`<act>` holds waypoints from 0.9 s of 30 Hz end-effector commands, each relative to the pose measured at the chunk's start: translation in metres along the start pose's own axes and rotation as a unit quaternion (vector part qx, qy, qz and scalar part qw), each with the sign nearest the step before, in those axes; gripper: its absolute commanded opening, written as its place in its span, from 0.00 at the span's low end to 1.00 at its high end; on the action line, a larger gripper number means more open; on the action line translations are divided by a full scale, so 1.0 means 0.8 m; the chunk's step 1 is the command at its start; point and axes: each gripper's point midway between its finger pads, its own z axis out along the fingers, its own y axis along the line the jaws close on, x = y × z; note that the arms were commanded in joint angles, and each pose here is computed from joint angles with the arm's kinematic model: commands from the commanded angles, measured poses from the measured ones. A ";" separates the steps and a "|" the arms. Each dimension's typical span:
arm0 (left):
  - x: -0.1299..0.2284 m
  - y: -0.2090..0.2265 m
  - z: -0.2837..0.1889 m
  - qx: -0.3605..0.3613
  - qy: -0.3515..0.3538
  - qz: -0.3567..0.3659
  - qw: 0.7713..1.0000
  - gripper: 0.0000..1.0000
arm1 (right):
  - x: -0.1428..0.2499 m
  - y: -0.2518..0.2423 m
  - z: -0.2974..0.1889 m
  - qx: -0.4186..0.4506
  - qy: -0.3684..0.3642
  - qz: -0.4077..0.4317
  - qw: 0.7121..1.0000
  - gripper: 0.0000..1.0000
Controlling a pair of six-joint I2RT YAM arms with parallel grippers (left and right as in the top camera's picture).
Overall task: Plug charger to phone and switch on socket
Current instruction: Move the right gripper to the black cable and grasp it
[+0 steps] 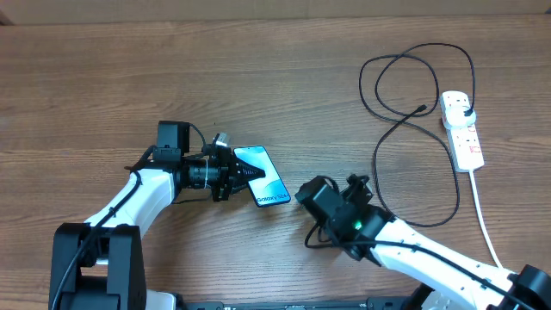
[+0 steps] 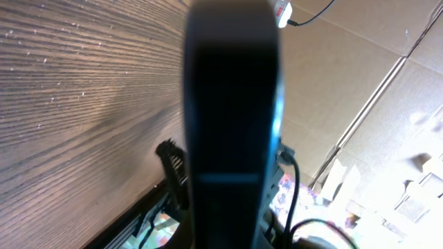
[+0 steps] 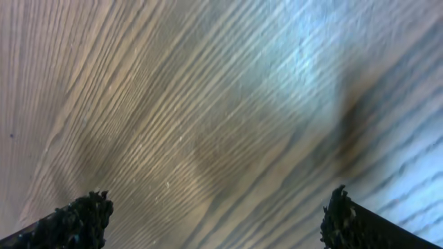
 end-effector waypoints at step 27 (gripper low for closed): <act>0.006 -0.016 -0.004 0.023 0.016 0.029 0.999 0.04 | -0.266 -0.018 -0.026 0.047 -0.077 -0.017 0.996 0.70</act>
